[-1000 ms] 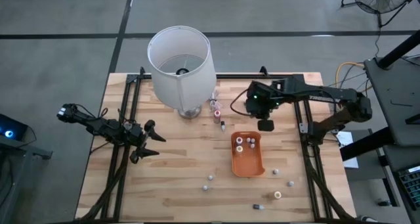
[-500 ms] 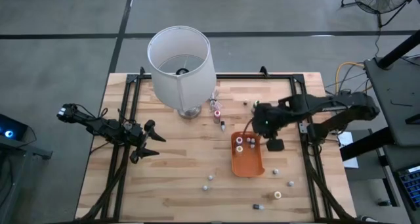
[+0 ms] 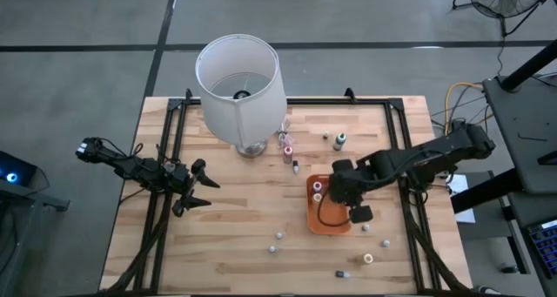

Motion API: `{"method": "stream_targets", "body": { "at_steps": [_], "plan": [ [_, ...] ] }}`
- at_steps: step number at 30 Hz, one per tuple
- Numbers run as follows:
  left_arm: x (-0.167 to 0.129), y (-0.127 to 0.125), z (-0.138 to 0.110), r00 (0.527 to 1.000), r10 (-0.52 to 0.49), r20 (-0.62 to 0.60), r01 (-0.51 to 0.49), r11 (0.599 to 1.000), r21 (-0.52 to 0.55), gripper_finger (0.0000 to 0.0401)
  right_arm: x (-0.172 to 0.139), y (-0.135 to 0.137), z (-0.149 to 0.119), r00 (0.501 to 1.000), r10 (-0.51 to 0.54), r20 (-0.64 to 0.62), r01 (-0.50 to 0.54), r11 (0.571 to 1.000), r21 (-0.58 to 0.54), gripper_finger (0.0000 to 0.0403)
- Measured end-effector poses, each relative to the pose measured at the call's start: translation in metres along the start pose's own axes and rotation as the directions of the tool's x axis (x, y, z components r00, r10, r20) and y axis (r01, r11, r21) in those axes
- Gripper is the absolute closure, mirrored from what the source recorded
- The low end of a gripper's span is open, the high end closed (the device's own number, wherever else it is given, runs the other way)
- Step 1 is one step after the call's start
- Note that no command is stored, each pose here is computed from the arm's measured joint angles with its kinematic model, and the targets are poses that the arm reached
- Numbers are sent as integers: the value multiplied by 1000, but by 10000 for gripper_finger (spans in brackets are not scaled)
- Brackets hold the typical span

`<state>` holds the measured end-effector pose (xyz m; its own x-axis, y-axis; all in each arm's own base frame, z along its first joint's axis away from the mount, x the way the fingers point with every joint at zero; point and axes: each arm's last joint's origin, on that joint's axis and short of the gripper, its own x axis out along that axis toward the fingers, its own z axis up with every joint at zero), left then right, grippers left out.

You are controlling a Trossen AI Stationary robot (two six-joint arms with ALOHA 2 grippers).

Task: Pick & Place food coloring
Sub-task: Put the small food coloring bottle into the orange bin

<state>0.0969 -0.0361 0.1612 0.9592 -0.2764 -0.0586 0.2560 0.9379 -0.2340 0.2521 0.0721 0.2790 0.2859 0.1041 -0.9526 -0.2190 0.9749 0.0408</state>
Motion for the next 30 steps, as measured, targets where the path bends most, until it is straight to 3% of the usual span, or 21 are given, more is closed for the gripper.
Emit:
{"method": "stream_targets", "body": {
  "at_steps": [12, 30],
  "plan": [
    [0, 0, 0, 1000, 0, 0, 0, 1000, 0, 143, 50, 7, -22, 1000, -25, -2, 24, 996, -89, 353],
    [0, 0, 0, 1000, 0, 0, 0, 1000, 0, 143, 97, 3, -35, 997, -70, -18, 64, 970, -236, 353]
  ]
}}
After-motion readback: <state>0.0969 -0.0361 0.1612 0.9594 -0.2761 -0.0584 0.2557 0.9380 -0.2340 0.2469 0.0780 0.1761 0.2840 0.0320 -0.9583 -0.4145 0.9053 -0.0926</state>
